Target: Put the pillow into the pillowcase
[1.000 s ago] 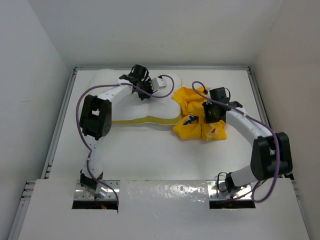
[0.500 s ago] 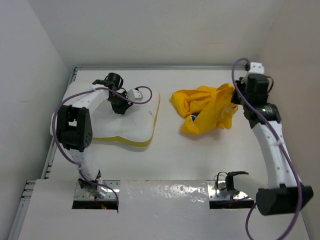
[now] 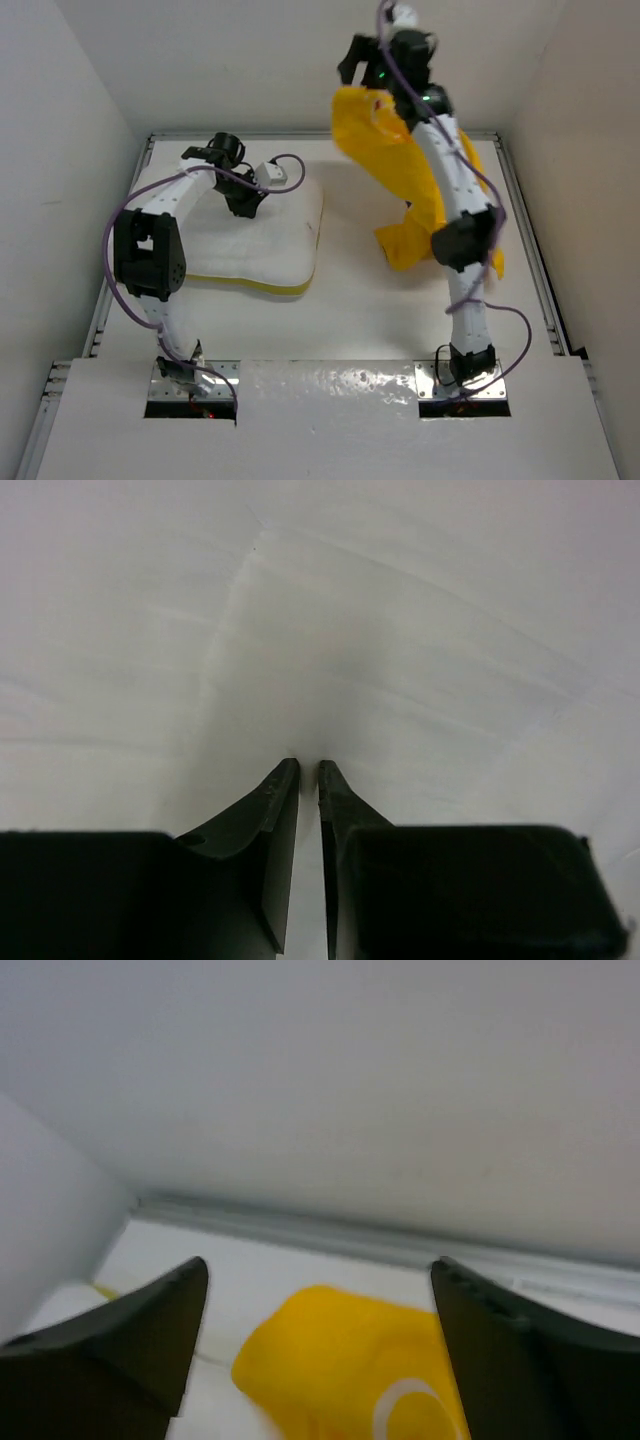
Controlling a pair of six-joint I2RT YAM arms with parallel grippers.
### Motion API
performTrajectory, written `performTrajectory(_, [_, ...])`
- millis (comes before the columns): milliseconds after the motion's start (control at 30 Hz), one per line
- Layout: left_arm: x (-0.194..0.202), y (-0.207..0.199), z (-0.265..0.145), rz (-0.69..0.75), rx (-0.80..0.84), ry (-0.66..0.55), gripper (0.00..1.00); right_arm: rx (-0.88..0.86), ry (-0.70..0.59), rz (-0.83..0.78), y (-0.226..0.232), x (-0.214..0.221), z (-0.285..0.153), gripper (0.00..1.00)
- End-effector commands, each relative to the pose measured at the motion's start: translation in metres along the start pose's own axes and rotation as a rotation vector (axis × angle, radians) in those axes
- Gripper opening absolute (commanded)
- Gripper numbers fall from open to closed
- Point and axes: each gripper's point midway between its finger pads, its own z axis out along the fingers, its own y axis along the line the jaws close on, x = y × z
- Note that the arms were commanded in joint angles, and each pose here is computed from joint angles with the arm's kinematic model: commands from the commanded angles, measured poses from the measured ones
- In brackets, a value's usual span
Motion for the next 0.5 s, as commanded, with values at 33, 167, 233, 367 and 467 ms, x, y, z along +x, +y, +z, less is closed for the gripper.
performTrajectory(33, [-0.01,0.002,-0.025,-0.015,-0.032,-0.069,0.15,0.054,0.467,0.097,-0.021,0.187,0.046,0.99])
performTrajectory(167, [-0.006,0.002,-0.026,-0.008,-0.019,-0.055,0.33,0.12,0.421,-0.01,-0.042,0.189,-0.002,0.99])
performTrajectory(233, [-0.014,0.006,-0.025,-0.012,-0.013,-0.074,0.39,0.165,0.407,-0.095,-0.053,0.173,-0.029,0.94])
performTrajectory(367, [-0.035,0.025,-0.024,-0.053,-0.028,-0.12,0.41,0.262,0.444,-0.197,-0.081,0.171,-0.062,0.0])
performTrajectory(467, [-0.045,0.046,-0.022,-0.06,-0.07,-0.121,0.53,0.352,0.559,-0.181,-0.121,0.206,-0.076,0.33])
